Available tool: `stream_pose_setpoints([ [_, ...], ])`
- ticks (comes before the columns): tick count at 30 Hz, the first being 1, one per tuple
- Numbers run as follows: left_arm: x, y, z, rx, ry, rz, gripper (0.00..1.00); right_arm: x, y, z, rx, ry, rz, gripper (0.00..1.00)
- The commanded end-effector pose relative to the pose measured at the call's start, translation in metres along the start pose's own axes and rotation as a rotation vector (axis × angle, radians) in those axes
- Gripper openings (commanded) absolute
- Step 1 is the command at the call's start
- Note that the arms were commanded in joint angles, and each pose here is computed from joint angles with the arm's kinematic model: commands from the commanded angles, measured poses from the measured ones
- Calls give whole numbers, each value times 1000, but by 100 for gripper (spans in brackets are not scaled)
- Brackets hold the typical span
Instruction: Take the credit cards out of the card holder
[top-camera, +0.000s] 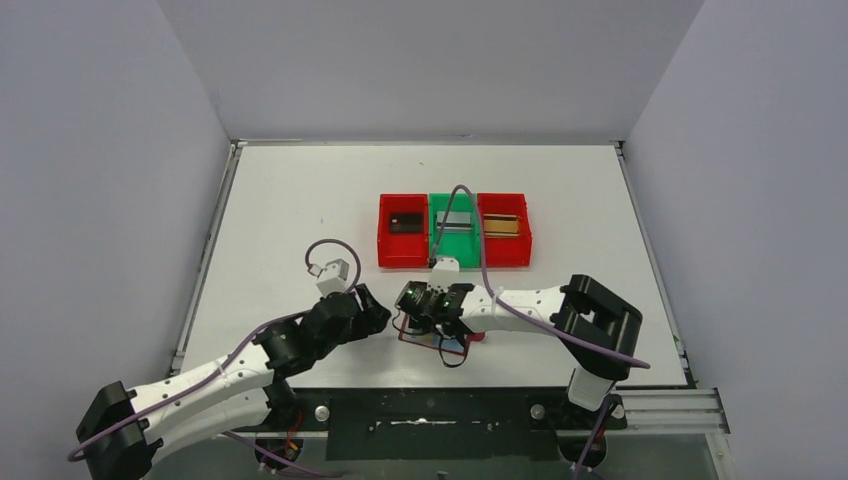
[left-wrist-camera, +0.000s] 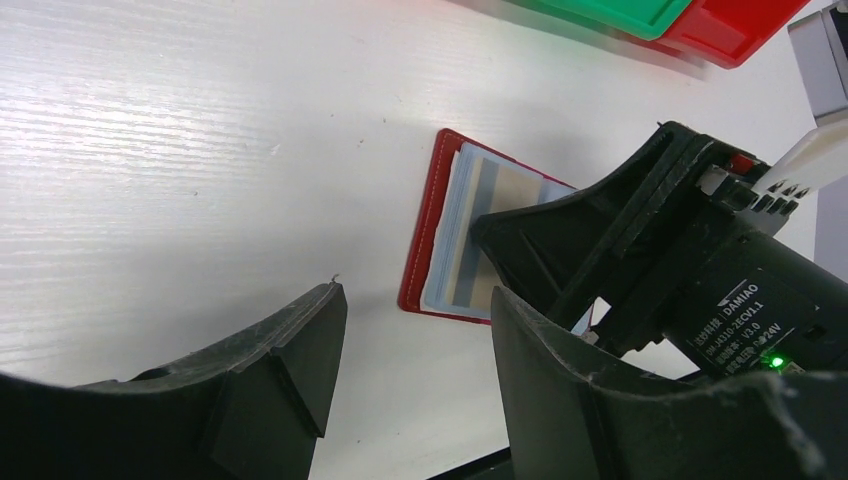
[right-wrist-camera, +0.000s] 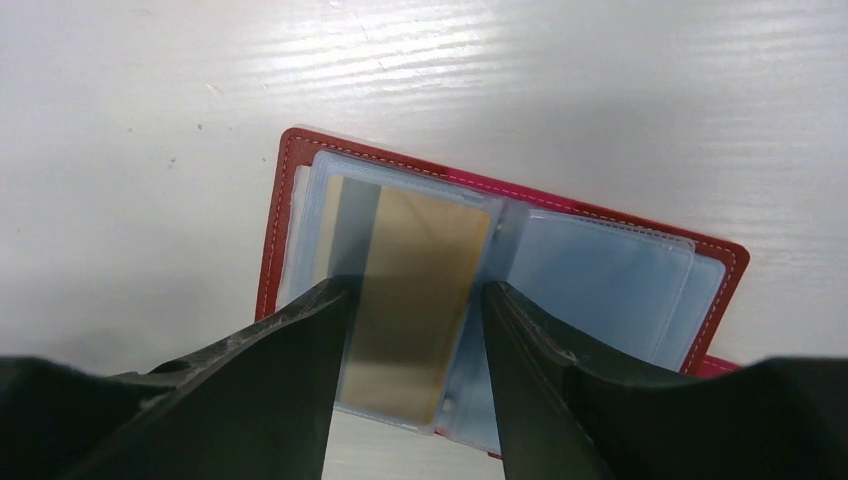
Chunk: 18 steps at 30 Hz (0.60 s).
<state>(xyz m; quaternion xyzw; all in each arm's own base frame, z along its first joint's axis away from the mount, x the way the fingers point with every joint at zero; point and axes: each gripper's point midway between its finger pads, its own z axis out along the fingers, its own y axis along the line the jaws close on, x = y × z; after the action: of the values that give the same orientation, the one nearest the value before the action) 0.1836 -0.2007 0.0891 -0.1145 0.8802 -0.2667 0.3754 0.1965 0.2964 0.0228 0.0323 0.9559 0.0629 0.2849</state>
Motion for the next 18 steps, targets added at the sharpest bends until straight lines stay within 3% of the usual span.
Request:
stream_pose_setpoints([
  [1, -8, 0, -3, 4, -32, -21, 55, 7, -20, 7, 129, -20, -52, 47],
  [6, -3, 0, -1, 21, -18, -30, 55, 12, -15, 6, 70, -14, -46, 27],
  [18, 8, -11, 10, 49, 36, -23, 55, 4, 0, -4, -162, -43, 51, 0],
])
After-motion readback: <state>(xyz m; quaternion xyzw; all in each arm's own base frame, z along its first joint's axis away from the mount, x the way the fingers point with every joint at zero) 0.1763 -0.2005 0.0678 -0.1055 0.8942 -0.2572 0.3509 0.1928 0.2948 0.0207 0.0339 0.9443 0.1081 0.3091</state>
